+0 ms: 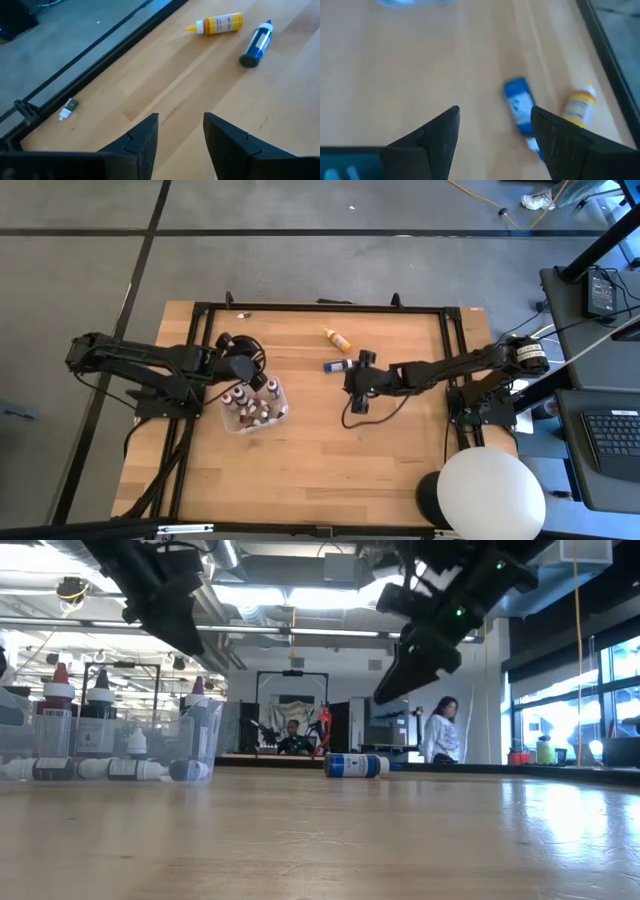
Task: Pick & Place food coloring
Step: Put the large blue food coloring bottle into the transparent bin
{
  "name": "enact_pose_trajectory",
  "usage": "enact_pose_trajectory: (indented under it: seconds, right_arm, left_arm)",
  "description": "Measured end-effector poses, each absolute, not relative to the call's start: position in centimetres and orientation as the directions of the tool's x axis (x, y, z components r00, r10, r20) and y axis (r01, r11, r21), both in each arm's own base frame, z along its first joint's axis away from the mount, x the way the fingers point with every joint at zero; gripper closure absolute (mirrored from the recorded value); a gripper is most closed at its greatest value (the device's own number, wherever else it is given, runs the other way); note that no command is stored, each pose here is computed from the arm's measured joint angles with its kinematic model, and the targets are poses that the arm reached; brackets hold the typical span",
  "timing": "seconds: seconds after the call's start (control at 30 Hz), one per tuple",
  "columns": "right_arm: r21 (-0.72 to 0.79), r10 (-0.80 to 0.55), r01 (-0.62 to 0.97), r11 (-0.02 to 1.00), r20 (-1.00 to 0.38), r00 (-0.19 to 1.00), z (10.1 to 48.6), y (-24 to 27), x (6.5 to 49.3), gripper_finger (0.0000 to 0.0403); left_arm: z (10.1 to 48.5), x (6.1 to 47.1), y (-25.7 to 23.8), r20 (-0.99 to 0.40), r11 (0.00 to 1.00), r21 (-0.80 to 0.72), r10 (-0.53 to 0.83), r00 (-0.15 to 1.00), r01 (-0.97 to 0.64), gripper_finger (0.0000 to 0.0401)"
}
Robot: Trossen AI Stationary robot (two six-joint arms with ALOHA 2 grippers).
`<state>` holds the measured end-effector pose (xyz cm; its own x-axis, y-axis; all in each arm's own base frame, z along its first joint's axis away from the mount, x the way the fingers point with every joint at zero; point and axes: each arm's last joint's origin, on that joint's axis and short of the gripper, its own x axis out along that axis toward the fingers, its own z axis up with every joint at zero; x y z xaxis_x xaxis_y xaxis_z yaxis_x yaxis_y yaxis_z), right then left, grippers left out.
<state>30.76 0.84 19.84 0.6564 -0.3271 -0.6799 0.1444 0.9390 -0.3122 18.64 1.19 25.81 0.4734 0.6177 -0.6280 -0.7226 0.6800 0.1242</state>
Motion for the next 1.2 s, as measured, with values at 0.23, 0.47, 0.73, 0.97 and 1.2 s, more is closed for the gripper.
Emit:
enact_pose_trajectory:
  seconds: [0.23, 0.47, 0.73, 0.97, 1.2]
  right_arm:
    - [-0.292, -0.329, 0.167, 0.942, -0.696, 0.638, 19.7, -0.6, 30.7, 0.0156]
    - [-0.161, -0.247, 0.191, 0.968, -0.724, 0.644, 19.7, -4.6, 30.5, 0.0156]
    - [-0.096, -0.073, 0.003, 0.995, -0.736, 0.674, 19.6, -8.8, 29.5, 0.0156]
    - [-0.117, -0.085, -0.008, 0.993, -0.767, 0.636, 17.9, -11.2, 29.3, 0.0156]
    - [-0.128, -0.078, -0.049, 0.991, -0.821, 0.565, 14.6, -12.4, 29.7, 0.0156]
  left_arm:
    - [25.8, 18.7, 1.1, -0.633, 0.686, 0.122, 0.61, 0.477, -0.717, 0.0249]
    - [25.8, 18.7, 1.1, -0.632, 0.687, 0.124, 0.611, 0.476, -0.716, 0.0248]
    - [25.8, 18.6, 1.1, -0.629, 0.696, 0.154, 0.616, 0.474, -0.701, 0.025]
    - [25.8, 18.6, 1.1, -0.629, 0.696, 0.154, 0.617, 0.474, -0.702, 0.0248]
    - [25.8, 18.6, 1.1, -0.628, 0.695, 0.153, 0.617, 0.474, -0.703, 0.025]
